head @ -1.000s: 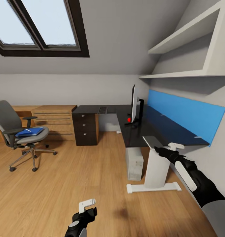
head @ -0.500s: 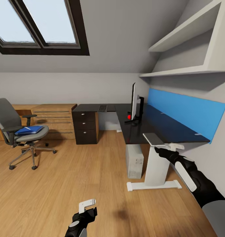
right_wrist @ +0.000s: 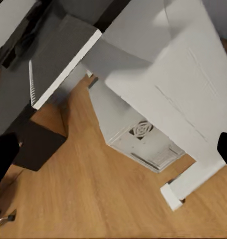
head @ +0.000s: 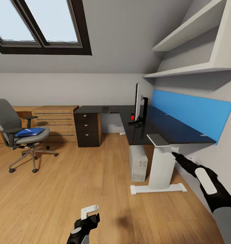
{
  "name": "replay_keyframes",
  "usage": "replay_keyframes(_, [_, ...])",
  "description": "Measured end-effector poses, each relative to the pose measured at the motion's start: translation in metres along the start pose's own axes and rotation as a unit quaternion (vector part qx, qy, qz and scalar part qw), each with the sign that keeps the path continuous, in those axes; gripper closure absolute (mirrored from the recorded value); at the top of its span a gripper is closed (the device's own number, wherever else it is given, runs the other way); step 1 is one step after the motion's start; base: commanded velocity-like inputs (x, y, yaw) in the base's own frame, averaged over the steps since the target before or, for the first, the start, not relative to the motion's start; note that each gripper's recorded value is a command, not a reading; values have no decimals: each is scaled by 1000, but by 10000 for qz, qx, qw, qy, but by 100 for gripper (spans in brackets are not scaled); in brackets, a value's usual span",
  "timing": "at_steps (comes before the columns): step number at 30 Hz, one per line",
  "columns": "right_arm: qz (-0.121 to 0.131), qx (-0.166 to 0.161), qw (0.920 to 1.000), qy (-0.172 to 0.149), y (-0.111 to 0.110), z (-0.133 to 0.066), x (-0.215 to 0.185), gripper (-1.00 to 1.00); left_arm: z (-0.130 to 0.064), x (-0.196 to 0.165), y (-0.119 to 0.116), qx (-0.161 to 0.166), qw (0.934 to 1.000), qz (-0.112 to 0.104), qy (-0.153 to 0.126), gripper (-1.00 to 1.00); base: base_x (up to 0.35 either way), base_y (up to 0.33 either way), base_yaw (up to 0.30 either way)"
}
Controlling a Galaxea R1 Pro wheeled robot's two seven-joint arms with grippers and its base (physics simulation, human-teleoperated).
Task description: In the bedroom, organize the workspace by keeping the computer under the desk, ensuring the monitor is on the desk, placing the keyboard on the desk next to the monitor, placing the mouse on the desk next to the keyboard, moving the folder from the swivel chair onto the desk next to the mouse, stacking the notebook on top of the folder with the pen on top of the notebook, and positioning the swivel chair next to the desk.
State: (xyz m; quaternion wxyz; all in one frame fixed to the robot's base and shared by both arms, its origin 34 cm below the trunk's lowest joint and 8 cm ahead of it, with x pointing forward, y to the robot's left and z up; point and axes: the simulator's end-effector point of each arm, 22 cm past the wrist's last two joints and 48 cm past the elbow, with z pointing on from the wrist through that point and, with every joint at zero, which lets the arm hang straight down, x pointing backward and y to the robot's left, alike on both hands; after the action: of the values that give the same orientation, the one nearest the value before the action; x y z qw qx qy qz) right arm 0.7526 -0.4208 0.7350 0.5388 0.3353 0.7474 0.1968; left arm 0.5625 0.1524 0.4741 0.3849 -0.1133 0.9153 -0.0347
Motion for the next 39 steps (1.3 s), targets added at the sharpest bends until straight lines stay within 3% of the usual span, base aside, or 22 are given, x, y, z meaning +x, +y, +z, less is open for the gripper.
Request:
replay_keyframes(3, [710, -343, 9969, -14, -3, 0, -2, -100, 2, 3, 0, 4, 10000, 4, -3, -100, 0, 0, 0])
replay_keyframes(4, [794, -461, 9958, -19, -1, 0, -2, -100, 2, 3, 0, 5, 10000, 6, -6, -100, 0, 0, 0])
replay_keyframes(5, [982, -881, 9912, -54, 10, -2, -6, -100, 2, 3, 0, 4, 10000, 10, -12, -100, 0, 0, 0])
replay_keyframes(9, [1240, -1504, 9808, -26, 19, -6, -3, -100, 2, 2, 1, 4, 10000, 13, -16, -100, 0, 0, 0])
replay_keyframes(11, [1328, -1514, 9795, 49, 11, -5, 2, -100, 2, 2, 0, 7, 10000, 14, -18, -100, 0, 0, 0])
replay_keyframes(14, [1693, -1468, 9741, 301, -11, -5, 14, -100, 2, 2, 0, 11, 10000, 15, -20, -100, 0, 0, 0])
replay_keyframes(19, [2110, -1570, 9643, 307, -15, -7, 8, -100, 2, 2, 0, 6, 10000, 15, -18, -100, 0, 0, 0])
replay_keyframes(27, [2248, -1612, 9606, 266, -16, -8, 4, -100, 3, 1, 3, -9, 10000, 21, -30, -100, 26, 0, 0])
replay_keyframes(39, [2259, -1579, 9609, 275, -18, -8, 5, -100, 2, 1, 3, -9, 10000, 30, -44, -100, 294, -18, 0])
